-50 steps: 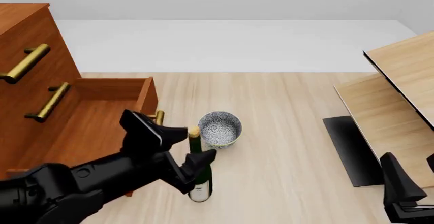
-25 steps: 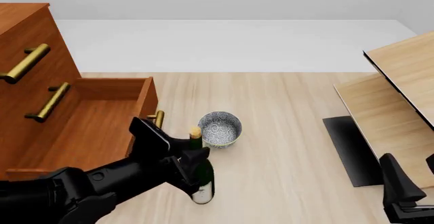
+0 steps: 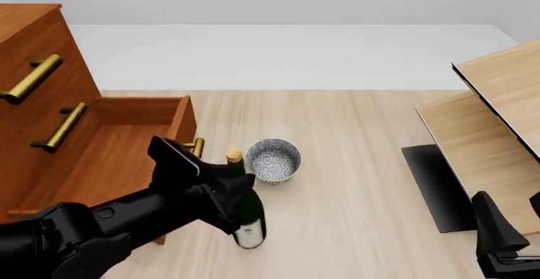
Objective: Put the wine bottle in the bottom drawer of the cabinet.
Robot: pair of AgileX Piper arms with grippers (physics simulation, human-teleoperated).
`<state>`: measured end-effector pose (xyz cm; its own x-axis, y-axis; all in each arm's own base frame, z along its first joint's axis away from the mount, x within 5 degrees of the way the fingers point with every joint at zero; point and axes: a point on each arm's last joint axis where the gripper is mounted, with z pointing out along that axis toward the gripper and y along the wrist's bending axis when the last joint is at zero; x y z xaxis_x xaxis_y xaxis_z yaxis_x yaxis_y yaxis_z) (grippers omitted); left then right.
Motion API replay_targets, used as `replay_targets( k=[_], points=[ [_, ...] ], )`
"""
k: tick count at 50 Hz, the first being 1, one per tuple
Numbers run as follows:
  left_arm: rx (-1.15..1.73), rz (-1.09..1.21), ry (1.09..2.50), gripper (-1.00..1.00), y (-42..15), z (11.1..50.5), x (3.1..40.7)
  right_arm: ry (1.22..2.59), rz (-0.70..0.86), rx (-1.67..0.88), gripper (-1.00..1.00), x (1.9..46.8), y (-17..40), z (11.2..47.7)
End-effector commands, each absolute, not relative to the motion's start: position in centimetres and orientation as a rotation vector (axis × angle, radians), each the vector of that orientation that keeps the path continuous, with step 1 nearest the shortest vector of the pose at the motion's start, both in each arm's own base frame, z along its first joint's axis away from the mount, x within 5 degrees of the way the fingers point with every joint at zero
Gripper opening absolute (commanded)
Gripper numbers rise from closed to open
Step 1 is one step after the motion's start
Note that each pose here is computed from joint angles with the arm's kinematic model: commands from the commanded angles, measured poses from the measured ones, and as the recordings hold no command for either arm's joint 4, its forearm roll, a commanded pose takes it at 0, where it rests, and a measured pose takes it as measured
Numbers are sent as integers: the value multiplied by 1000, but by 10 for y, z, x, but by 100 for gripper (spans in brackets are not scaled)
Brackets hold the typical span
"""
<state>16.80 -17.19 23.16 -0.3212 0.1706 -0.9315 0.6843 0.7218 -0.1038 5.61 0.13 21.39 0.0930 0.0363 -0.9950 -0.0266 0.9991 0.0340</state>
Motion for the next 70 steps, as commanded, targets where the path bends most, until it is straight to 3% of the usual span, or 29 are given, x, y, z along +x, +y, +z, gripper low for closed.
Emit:
replay_targets(
  k=[1,23,36,49,70],
  points=[
    [667,-593,1821,-100,-163,259,162,1474,45,9,100,56,1,214],
    [544,-399,1694,-100,-97,367,146,1469,53,2,100,56,2,215],
    [449,-260,1709,-100,-70,403,150,1463,57,3,100,56,2,215],
    [351,-154,1796,-100,-52,408,167,1462,62,-2,100,56,2,215],
    [286,-83,2038,-100,-45,372,215,1458,60,-5,100,56,2,216]
  ],
)
